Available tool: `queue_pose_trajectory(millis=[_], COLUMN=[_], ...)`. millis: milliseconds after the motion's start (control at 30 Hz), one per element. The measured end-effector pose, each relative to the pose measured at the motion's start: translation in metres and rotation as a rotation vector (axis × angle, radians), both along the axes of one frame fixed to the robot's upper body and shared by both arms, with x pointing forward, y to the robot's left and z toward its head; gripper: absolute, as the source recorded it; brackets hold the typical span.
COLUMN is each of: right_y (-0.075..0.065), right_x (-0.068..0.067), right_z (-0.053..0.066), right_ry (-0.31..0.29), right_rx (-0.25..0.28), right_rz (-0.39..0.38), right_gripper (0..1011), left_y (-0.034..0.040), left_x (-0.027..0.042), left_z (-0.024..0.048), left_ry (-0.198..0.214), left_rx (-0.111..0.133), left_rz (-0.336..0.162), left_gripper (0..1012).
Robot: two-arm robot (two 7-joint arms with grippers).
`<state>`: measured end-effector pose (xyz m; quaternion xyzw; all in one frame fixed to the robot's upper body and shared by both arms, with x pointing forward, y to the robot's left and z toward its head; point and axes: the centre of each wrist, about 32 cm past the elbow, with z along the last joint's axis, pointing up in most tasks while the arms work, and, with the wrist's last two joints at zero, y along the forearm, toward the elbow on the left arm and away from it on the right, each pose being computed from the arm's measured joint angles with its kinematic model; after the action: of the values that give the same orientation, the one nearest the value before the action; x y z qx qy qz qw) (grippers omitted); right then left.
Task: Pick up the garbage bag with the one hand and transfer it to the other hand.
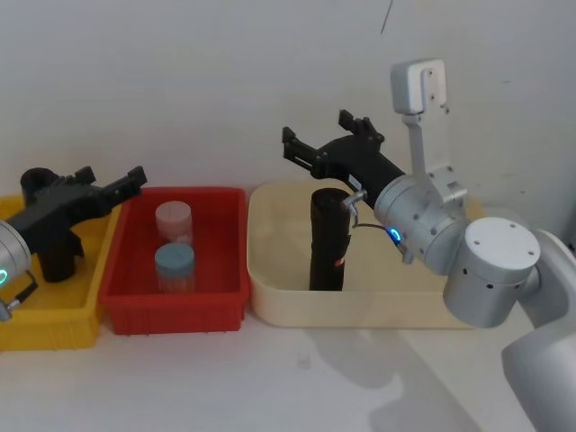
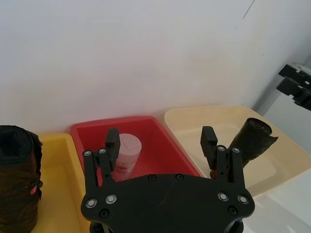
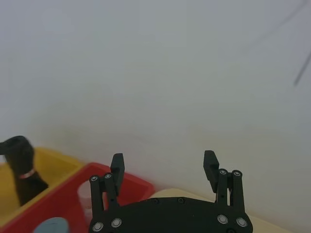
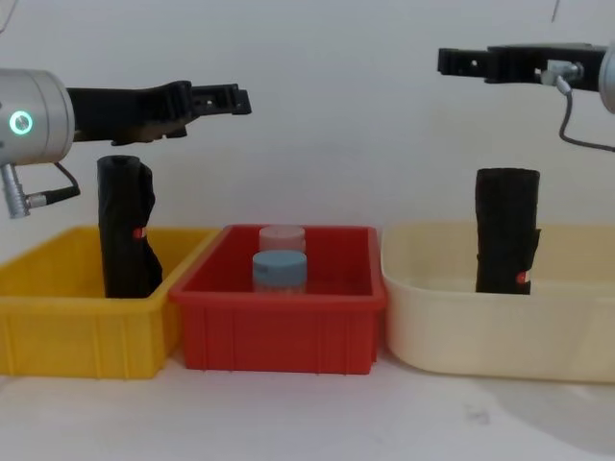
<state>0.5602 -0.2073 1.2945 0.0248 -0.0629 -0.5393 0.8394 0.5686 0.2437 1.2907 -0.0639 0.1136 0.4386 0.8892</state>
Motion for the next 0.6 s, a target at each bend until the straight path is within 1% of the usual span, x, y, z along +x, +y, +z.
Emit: queue_pose_trajectory(millis=[100,267,367,467,567,600], right_y=[0.002,0.006,0.010,0.018,0.023,0.028], right_x=[-0.003,-0.008,-0.011,-0.015,-0.017,-0.018], right_z=[0.003,0.004,0.005,0.004,0.004,0.003], right_ry=[0.000,0.024,0.048,0.087,0.114,0.131], right_rx=[-0.003,-0.014,-0.025,-0.045,-0.061,-0.073], right_rz=[0.034,0.094,0.133,0.177,0.198,0.213], right_gripper=[1001,1001,1001,1001,1001,1001], left_y=[0.0001,0.0003,0.0005,0.0006,0.0007,0.0007], left_x=[-0.0002,-0.0003,-0.0004,-0.0005,-0.0006,-0.0006], left_z=[-0.0001,-0.0004,-0.0004,-0.0004,-0.0003,-0.0003], left_ry=[0.000,0.001,0.001,0.001,0.001,0.001], left_rx=[0.000,0.001,0.002,0.002,0.002,0.002], left_rz=[0.002,0.005,0.007,0.008,0.009,0.009], left_gripper=[1002,1001,1001,1002,1001,1002])
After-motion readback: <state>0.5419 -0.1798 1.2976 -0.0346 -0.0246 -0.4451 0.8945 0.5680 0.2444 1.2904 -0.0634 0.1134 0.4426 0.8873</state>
